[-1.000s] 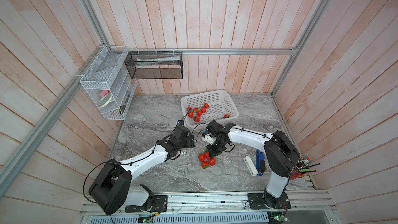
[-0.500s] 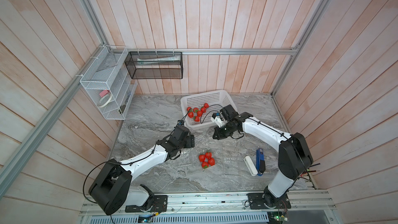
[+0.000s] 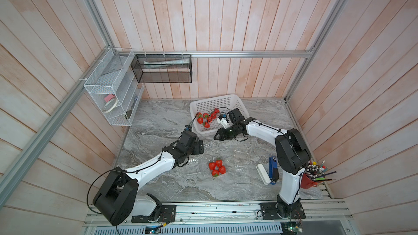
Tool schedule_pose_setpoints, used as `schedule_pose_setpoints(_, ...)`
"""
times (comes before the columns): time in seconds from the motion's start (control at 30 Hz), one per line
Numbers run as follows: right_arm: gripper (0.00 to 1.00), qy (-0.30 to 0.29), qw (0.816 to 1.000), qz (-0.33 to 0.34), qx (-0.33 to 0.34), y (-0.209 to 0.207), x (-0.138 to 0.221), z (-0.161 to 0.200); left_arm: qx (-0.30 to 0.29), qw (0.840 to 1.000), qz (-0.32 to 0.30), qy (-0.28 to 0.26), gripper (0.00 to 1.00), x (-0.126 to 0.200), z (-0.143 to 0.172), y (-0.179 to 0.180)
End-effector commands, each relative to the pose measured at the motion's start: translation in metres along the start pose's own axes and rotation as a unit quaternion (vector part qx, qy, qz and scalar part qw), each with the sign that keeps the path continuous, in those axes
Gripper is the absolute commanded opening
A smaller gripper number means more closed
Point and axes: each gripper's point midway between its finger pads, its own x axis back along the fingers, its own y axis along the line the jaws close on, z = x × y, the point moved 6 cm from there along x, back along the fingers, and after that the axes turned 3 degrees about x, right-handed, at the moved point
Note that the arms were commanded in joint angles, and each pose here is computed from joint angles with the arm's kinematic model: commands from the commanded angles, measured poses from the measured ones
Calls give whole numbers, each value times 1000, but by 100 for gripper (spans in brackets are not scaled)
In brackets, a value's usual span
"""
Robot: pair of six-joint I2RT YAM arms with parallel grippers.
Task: Pack strawberries into containers
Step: Adjust the basket at the center of the board.
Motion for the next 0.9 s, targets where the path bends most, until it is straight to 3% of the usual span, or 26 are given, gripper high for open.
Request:
schedule_pose_setpoints(0.0,46,12,1000,-15,-4,0,-9,11,4,1000,0,5,92,1,3,4)
schedule_pose_setpoints(0.3,47,52,998,-18,-14,-4,-31,46,8,1000,4,10,92,-3,2,4)
schedule_pose_setpoints(0.53,46,49,998,-23,-17,-5,-37,48,10,1000,7,13,92,-4,2,2)
schedule_pose_setpoints(0.87,47,-12,999,-20,24,18,9,43,6,1000,16,9,92,-11,-6,-1)
